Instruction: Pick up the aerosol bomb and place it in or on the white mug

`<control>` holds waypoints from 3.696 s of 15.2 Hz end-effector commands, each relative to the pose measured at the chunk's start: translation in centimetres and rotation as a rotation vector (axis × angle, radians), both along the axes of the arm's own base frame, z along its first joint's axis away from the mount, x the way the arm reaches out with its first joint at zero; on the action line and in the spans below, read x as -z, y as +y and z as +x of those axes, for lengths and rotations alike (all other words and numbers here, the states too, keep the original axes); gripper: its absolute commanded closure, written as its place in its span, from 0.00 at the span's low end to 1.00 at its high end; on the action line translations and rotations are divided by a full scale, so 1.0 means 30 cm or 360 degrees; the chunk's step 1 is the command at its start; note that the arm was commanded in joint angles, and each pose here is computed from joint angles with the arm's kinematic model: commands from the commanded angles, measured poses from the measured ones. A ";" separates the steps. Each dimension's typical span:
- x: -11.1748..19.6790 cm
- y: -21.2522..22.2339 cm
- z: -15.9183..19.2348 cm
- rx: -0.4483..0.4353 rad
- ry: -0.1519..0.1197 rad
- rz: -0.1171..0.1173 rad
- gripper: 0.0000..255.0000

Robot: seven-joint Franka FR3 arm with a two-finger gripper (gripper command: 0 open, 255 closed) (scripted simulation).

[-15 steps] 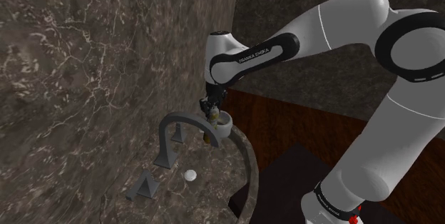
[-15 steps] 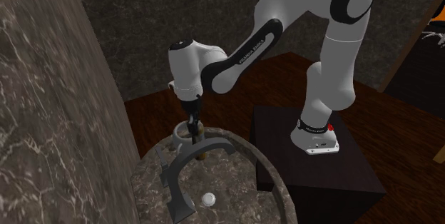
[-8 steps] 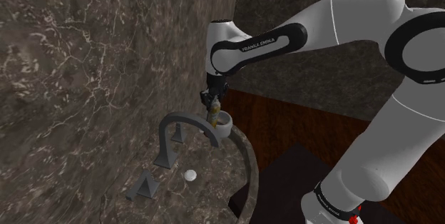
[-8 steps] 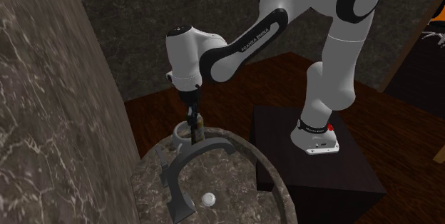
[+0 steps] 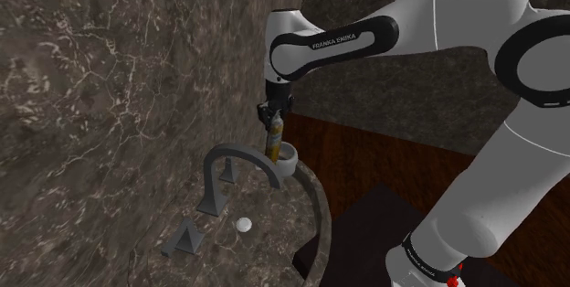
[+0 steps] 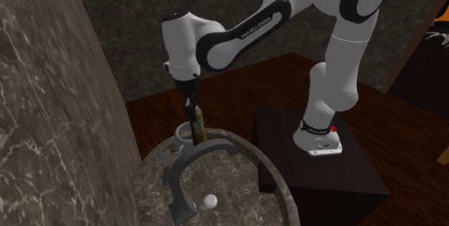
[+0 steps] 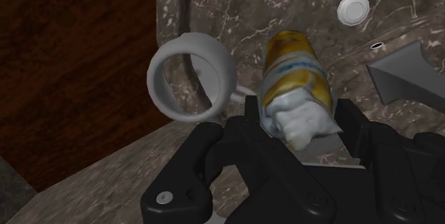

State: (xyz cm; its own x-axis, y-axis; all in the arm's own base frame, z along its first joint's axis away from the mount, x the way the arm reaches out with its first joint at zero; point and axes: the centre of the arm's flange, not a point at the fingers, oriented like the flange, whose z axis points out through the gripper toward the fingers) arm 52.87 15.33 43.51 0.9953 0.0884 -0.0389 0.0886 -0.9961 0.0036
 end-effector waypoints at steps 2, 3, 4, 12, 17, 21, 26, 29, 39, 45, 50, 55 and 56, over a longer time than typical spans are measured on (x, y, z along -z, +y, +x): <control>-0.057 -0.093 0.071 0.0000 0.0000 0.0000 1.00; -0.074 -0.124 0.098 0.0000 0.0000 0.0000 1.00; -0.091 -0.154 0.124 0.0000 0.0000 0.0000 1.00; -0.192 -0.371 0.315 0.0000 0.0000 0.0000 1.00; -0.104 -0.371 0.315 0.0000 0.0000 0.0000 1.00; -0.034 -0.371 0.315 0.0000 0.0000 0.0000 1.00; 0.054 -0.371 0.315 0.0000 0.0000 0.0000 1.00; 0.107 -0.371 0.315 0.0000 0.0000 0.0000 1.00; 0.243 -0.371 0.315 0.0000 0.0000 0.0000 1.00; 0.243 -0.371 0.315 0.0000 0.0000 0.0000 0.00; 0.243 -0.371 0.315 0.0000 0.0000 0.0000 0.00; 0.077 -0.370 0.321 0.0000 0.0000 0.0000 0.00; 0.077 -0.370 0.321 0.0000 0.0000 0.0000 0.00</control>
State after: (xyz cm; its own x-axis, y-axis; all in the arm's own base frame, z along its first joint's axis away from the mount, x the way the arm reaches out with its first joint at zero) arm 62.47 4.24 40.99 0.9954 0.0884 -0.0376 0.0886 -0.9961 0.0037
